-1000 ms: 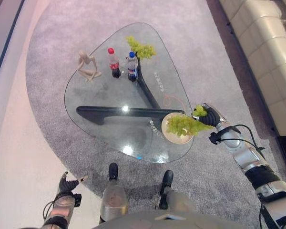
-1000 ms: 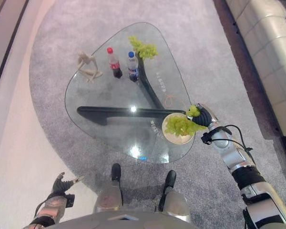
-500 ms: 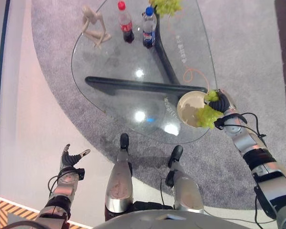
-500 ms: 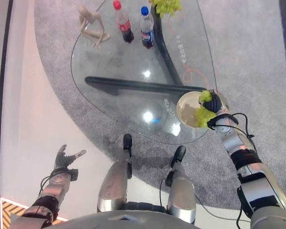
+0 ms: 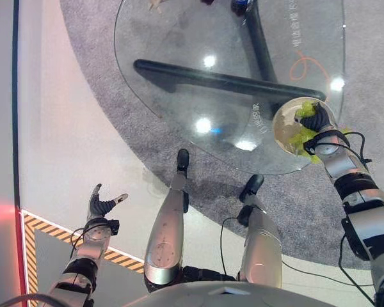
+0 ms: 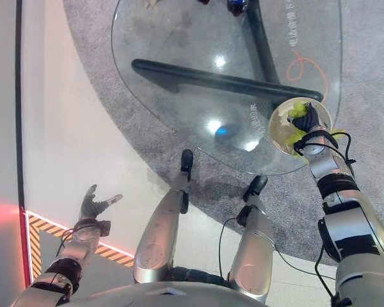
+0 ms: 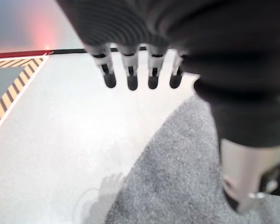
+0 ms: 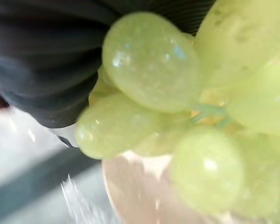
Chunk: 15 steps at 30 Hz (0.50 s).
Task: Pick up fruits into the plate
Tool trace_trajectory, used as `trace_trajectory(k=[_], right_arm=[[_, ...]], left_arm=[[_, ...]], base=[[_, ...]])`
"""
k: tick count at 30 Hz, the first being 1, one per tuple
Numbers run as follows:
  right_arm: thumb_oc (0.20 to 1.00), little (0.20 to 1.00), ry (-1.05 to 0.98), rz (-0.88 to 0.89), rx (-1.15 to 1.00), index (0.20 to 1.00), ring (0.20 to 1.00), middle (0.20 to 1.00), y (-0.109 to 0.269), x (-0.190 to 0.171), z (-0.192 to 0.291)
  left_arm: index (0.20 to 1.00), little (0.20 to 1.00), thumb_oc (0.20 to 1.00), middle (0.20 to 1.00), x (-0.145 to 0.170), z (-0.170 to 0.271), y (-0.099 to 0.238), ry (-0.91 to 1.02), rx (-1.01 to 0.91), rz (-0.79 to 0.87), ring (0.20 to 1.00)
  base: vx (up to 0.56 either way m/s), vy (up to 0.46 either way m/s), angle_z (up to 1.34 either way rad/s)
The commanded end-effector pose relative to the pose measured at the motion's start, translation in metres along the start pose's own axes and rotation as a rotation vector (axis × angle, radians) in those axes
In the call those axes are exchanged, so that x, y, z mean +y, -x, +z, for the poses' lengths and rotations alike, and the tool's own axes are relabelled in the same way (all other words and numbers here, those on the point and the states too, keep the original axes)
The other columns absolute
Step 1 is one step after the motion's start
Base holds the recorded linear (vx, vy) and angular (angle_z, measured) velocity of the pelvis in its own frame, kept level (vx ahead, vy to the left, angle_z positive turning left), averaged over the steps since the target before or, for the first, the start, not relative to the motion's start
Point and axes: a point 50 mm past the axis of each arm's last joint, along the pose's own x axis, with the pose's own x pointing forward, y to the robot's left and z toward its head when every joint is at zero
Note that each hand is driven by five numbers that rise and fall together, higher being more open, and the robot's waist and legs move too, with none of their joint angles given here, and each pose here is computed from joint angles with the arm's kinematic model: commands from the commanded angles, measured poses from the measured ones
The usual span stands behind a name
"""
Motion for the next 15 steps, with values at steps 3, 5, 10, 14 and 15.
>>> trace_trajectory(k=[3,5,10,14,15], right_arm=[[0.884,0.884,0.046,0.054,0.273,0.884,0.884,0.884,0.008,-0.004,-0.052],[1.000,1.000,0.047,0.039,0.332,1.000,1.000,1.000,0.009,-0.006,-0.056],[1.000,1.000,0.038,-0.112,0.396,1.000,1.000,1.000,0.010,-0.017,-0.062],[1.000,1.000,0.080,-0.277,0.276,1.000,1.000,1.000,0.005,-0.032,-0.045],[1.000,1.000,0.094,-0.316,0.226,1.000,1.000,1.000,0.004,-0.034,-0.039]], left_arm=[[1.000,1.000,1.000,1.000,0.003,0.000,0.000,-0.035,-0.015,-0.004,1.000],[1.000,1.000,1.000,1.000,0.001,0.002,0.000,-0.029,-0.018,-0.016,1.000],[1.000,1.000,1.000,1.000,-0.004,0.003,0.001,-0.043,-0.007,-0.025,1.000],[1.000,1.000,1.000,1.000,-0.004,-0.010,0.005,-0.062,0.049,-0.015,1.000],[1.000,1.000,1.000,1.000,-0.004,-0.016,0.007,-0.077,0.072,-0.013,1.000]], base=[[0.02,-0.035,0.08],[0.03,-0.013,0.03],[0.00,0.000,0.00],[0.00,0.011,0.00],[0.02,0.050,0.00]])
